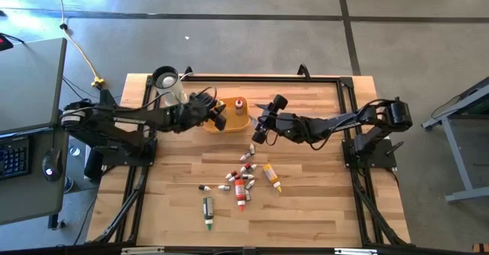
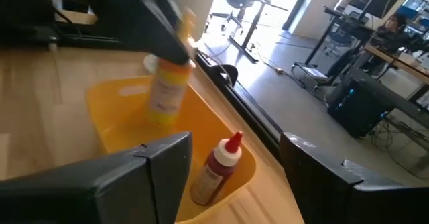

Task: Pick & Place food coloring
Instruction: Put the large yellow food coloring bottle into the yellow bin

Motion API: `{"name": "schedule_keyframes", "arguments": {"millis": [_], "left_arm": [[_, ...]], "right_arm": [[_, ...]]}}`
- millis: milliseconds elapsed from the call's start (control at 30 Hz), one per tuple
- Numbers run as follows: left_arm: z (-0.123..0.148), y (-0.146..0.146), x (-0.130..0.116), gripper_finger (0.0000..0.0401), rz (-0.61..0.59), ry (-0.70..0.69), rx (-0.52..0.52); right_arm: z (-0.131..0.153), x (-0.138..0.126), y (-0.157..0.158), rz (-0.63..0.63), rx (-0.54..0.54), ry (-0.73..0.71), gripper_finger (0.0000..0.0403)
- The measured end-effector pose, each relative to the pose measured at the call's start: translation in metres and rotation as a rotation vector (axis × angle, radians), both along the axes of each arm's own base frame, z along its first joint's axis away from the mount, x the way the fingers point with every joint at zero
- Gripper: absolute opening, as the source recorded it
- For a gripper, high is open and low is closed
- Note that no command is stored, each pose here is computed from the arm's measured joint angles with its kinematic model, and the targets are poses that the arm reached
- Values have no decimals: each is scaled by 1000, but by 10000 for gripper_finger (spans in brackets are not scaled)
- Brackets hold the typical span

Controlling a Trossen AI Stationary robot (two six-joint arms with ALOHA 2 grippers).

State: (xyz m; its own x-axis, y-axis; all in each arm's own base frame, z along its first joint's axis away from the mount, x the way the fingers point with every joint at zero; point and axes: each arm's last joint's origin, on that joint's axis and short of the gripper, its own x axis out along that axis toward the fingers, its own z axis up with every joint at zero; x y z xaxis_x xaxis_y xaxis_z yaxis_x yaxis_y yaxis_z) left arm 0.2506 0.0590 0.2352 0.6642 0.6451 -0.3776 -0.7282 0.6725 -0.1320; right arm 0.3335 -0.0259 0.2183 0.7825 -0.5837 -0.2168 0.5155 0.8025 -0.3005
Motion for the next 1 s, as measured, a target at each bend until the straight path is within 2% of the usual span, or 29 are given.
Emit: {"name": "schedule_keyframes", "arguments": {"millis": [167,467,767,1000], "left_arm": [[-29,24,13,106,-28,65,-86],[-64,48,34,106,-14,103,-13],[-70,50,38,106,-9,115,25],[-66,51,39,154,4,91,60]], "right_arm": [[1,0,1,4,-2,-5,220],[0,0,1,5,-2,-2,220],[0,0,1,5,-3,-1,220],[0,0,2,20,1,0,220]]}}
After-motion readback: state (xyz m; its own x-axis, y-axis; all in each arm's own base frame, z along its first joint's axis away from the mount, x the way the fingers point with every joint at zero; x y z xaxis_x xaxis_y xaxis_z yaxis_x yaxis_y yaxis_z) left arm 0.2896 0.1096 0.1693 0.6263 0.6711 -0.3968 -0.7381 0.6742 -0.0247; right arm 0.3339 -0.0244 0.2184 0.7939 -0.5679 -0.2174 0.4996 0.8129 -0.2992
